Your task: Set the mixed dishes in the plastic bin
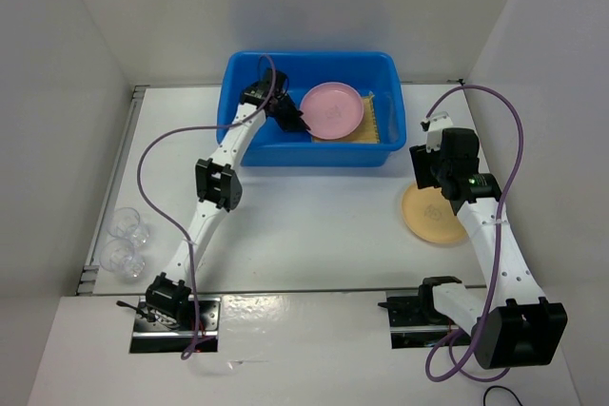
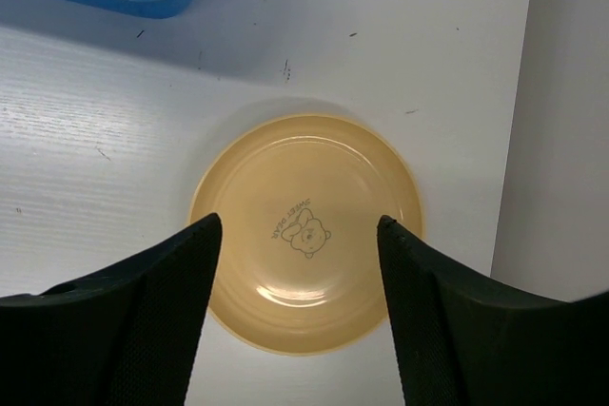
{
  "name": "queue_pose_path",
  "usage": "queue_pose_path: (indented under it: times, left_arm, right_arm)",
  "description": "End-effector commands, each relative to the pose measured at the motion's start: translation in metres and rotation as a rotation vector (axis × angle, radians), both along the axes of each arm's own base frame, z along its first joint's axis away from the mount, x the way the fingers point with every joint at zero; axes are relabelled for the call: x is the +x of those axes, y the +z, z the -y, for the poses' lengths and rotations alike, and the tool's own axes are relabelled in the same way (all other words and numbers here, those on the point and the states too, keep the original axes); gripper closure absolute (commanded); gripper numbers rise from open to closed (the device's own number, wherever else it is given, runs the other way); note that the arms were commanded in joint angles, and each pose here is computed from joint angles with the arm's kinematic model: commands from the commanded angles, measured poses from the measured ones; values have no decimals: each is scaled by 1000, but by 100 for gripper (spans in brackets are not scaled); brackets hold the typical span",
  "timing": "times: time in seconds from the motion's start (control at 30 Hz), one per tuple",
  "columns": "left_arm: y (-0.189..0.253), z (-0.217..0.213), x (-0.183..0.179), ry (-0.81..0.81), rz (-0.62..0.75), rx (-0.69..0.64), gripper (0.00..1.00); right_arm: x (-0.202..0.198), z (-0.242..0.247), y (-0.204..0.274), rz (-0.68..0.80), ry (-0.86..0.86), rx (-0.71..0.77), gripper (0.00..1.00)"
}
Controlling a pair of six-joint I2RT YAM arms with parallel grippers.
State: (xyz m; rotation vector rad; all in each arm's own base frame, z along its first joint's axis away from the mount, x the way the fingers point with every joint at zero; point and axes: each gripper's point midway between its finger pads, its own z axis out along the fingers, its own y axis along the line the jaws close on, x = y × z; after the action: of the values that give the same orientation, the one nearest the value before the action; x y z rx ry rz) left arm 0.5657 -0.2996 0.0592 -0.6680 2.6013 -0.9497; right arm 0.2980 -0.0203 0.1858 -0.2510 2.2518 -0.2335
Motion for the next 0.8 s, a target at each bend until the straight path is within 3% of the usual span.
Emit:
queue_pose_path:
  times: [0.0,0.1,0.23,0.27,0.37,0.4,0.57,0.63,0.67,0.77]
  left_arm:
    - [12,13,5,-19,44,-62,89]
    - [12,18,3,-28,43,-62,83]
    - [19,24,1,-37,60,-69,61]
    - [19,24,1,-37,60,-69,42]
    - [48,24,2,-55,119,-74,8]
    - [55,23,0,-63,128,-70,0]
    - [117,-1,-13,-92,215,-12,0]
    - [153,-16,-24,-110,308,91,0]
    - [158,-24,-38,-120,289,151,0]
    - [193,-39,-72,-157,357,335,0]
  right_arm:
    - [7,0,11,61,-10,-2,28]
    - [7,-2,11,61,-3,4,23]
    - [7,-2,11,61,-2,4,16]
    - [7,-2,14,70,-2,4,16]
    - [6,-4,10,59,26,-1,16]
    - [5,-2,12,68,16,-9,16]
    - [2,14,9,50,-14,-88,1]
    - [-9,36,1,-11,-73,-196,1]
    - [-13,36,-1,-36,-59,-222,1]
    - [-37,29,-22,-188,84,-255,1]
